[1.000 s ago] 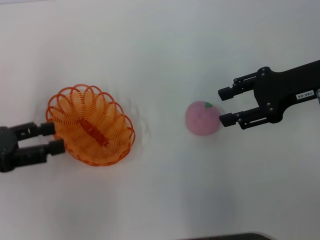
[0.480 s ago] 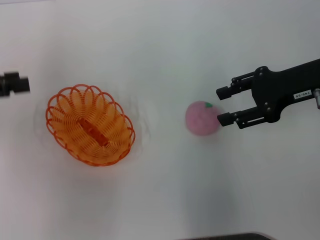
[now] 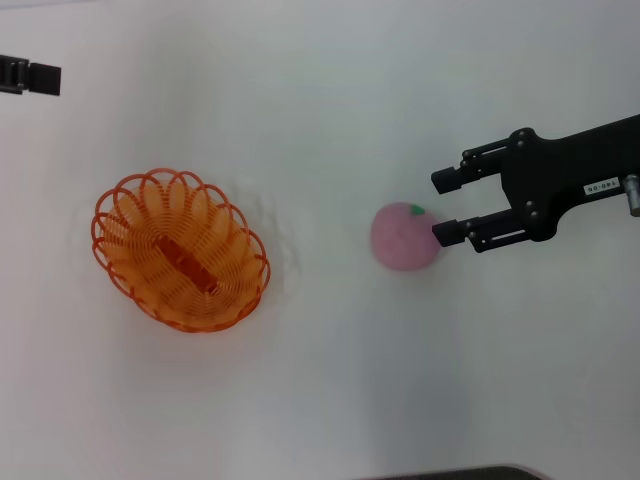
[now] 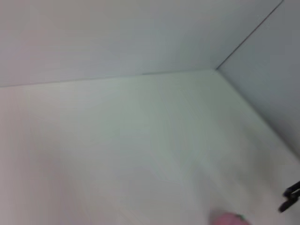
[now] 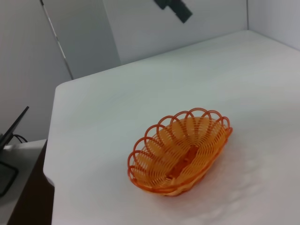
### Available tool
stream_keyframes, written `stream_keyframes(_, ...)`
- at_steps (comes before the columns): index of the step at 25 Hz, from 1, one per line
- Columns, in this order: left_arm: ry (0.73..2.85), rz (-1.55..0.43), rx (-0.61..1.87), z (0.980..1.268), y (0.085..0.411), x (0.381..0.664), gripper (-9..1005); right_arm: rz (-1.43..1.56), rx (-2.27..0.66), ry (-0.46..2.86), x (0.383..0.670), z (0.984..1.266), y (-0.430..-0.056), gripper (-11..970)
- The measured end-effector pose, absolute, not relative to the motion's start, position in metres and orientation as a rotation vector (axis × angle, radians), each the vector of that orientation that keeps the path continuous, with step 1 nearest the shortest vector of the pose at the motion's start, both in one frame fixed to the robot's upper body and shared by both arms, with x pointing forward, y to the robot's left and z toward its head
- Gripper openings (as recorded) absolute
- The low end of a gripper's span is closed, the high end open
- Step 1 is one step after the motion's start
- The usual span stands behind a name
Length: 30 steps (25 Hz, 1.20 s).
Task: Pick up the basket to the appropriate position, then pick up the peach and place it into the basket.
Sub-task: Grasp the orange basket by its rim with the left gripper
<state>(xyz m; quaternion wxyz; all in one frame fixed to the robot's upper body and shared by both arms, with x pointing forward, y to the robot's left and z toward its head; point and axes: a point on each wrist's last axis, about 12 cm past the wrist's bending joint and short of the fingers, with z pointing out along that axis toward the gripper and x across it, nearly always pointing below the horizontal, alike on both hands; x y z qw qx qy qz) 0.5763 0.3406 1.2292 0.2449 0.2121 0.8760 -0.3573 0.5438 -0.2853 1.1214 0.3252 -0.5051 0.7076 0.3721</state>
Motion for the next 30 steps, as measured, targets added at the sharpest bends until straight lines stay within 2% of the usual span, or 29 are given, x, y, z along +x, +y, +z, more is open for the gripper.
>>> stream_keyframes(6,2.592,-0.661,0.643,1.239,0.318,0.604,813,0.973,-1.322,1.854,0.544,1.12,-0.284,685)
stream_keyframes(12,2.728,-0.404,0.701,1.234,0.29,0.618,813,0.977,-1.313,1.861,0.544,1.118,-0.283,685)
stream_keyframes(21,2.783,-0.305,0.852,1.214,0.246,0.624,814,0.981,-1.312,1.862,0.544,1.115,-0.282,685)
stream_keyframes(30,2.83,-0.283,0.892,1.18,0.235,0.628,814,0.975,-1.309,1.861,0.544,1.114,-0.28,686)
